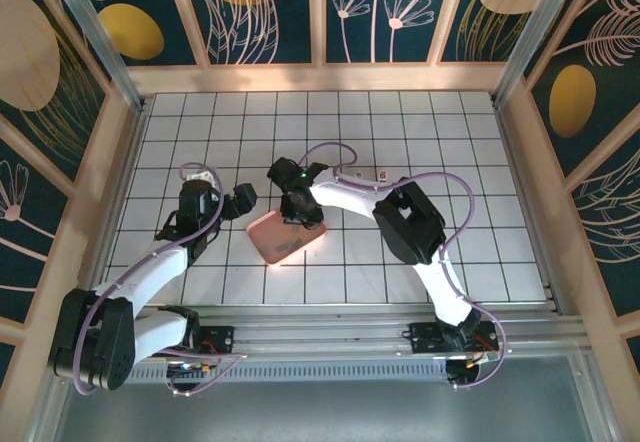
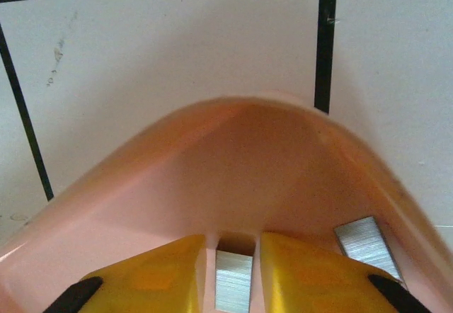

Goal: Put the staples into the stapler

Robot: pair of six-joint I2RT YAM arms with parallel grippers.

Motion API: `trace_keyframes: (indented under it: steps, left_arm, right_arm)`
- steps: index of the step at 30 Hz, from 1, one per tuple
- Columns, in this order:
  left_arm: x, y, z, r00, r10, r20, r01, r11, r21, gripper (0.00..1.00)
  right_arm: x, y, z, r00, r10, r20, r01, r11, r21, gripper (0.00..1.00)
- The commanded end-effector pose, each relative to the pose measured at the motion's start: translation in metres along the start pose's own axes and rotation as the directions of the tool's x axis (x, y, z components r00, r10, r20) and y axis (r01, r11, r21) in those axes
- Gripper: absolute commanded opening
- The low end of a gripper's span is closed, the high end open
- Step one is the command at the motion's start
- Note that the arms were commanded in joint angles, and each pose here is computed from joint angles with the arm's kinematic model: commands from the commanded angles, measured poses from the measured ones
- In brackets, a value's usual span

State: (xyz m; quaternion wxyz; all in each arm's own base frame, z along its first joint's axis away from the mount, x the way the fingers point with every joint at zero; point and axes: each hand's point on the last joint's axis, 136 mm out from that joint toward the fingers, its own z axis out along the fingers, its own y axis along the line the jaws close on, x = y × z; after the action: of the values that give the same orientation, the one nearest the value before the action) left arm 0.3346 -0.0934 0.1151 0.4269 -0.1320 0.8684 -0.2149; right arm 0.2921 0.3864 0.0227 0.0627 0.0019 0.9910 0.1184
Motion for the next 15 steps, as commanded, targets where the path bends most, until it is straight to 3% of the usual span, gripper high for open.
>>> trace_keyframes:
  steps: [1, 9, 15]
  left_arm:
    - [-0.009, -0.002, 0.0, 0.999, 0.019, 0.03, -0.019, 1.0, 0.006, 0.99]
    - [-0.016, -0.008, -0.001, 0.999, 0.036, 0.039, -0.037, 0.999, 0.02, 0.99]
    - [-0.029, -0.017, -0.008, 0.995, 0.084, 0.06, -0.086, 0.996, 0.029, 0.99]
  right_arm:
    - [0.007, -0.005, 0.01, 1.0, -0.01, -0.018, 0.011, 0.999, 0.038, 0.25]
    - [0.004, -0.007, 0.013, 1.0, -0.016, -0.007, 0.016, 0.999, 0.049, 0.18]
    - [-0.01, 0.006, -0.009, 0.996, -0.03, 0.081, 0.03, 1.0, 0.007, 0.18]
